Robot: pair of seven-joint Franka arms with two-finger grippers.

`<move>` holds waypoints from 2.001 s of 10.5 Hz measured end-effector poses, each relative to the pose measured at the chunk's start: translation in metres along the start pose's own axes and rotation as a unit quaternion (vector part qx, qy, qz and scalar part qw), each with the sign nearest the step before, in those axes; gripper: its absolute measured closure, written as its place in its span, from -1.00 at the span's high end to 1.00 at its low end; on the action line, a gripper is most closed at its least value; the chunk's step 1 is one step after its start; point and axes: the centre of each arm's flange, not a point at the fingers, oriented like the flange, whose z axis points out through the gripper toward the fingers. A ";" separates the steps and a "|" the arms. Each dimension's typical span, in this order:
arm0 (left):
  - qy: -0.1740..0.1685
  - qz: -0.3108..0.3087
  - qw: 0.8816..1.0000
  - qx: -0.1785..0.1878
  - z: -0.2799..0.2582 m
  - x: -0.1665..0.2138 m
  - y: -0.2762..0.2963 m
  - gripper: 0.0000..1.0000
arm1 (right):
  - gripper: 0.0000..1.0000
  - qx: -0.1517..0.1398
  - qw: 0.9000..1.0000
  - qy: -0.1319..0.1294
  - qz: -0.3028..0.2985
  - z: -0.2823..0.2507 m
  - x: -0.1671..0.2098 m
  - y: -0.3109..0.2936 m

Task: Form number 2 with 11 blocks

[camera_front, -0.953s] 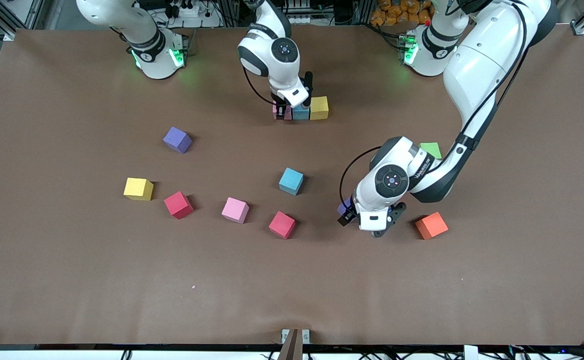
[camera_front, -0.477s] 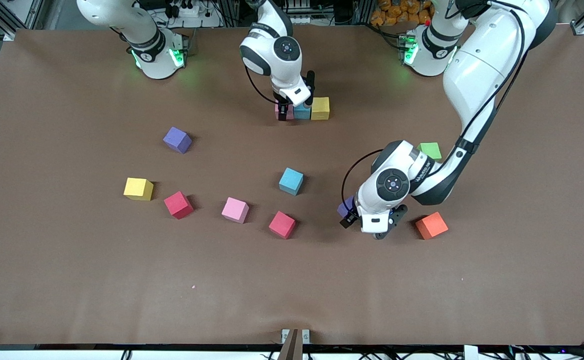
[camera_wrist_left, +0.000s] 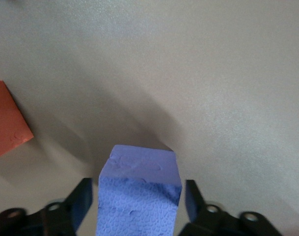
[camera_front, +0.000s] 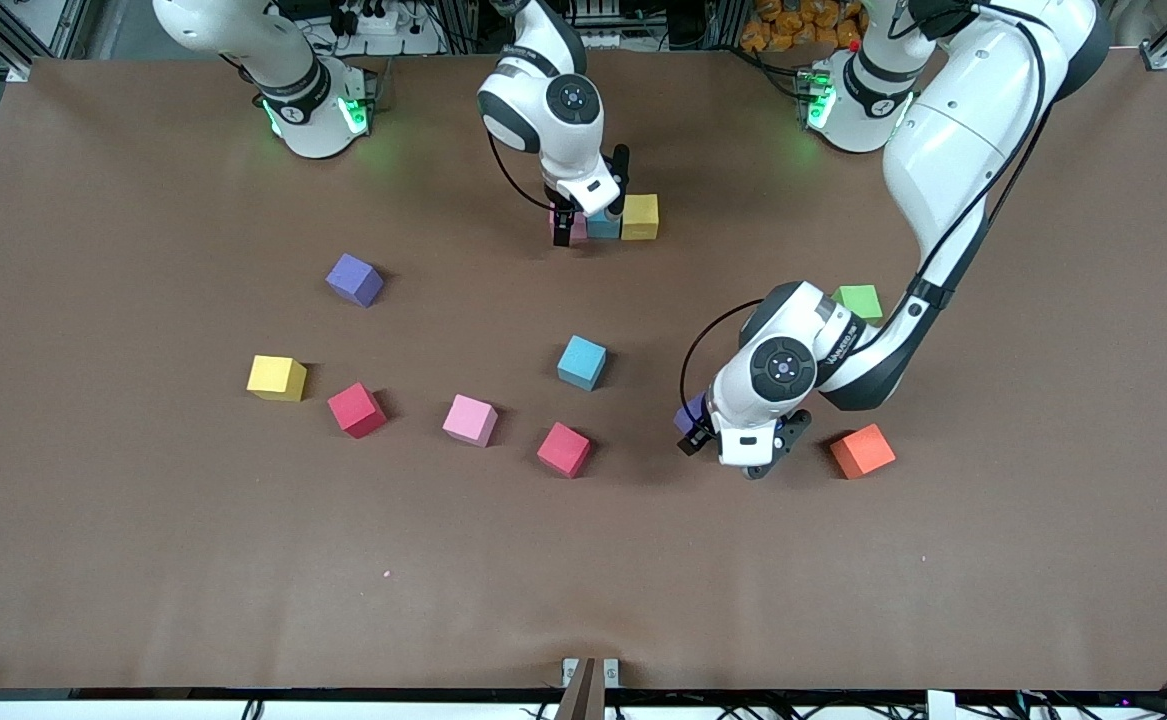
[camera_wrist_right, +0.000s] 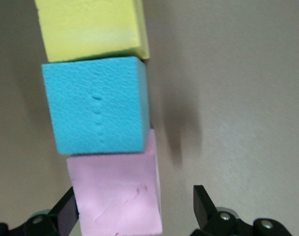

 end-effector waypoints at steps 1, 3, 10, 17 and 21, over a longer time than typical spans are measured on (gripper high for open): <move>0.000 0.001 1.000 0.001 0.001 -0.001 0.000 0.43 | 1.00 0.003 1.000 -0.001 0.009 -0.007 -0.005 0.009; 0.000 0.002 1.000 0.000 0.000 -0.003 0.001 0.17 | 1.00 0.009 1.000 -0.007 0.022 -0.017 -0.014 0.020; 0.015 0.073 0.997 0.018 -0.028 -0.017 -0.013 0.07 | 1.00 0.024 0.997 -0.010 0.079 -0.039 -0.046 0.070; 0.014 0.172 0.984 0.039 -0.054 -0.071 -0.050 0.07 | 1.00 0.022 0.966 0.039 0.253 -0.073 -0.157 0.233; -0.023 0.251 0.967 0.043 -0.048 -0.104 -0.068 0.07 | 1.00 0.000 0.937 0.074 0.342 -0.103 -0.224 0.311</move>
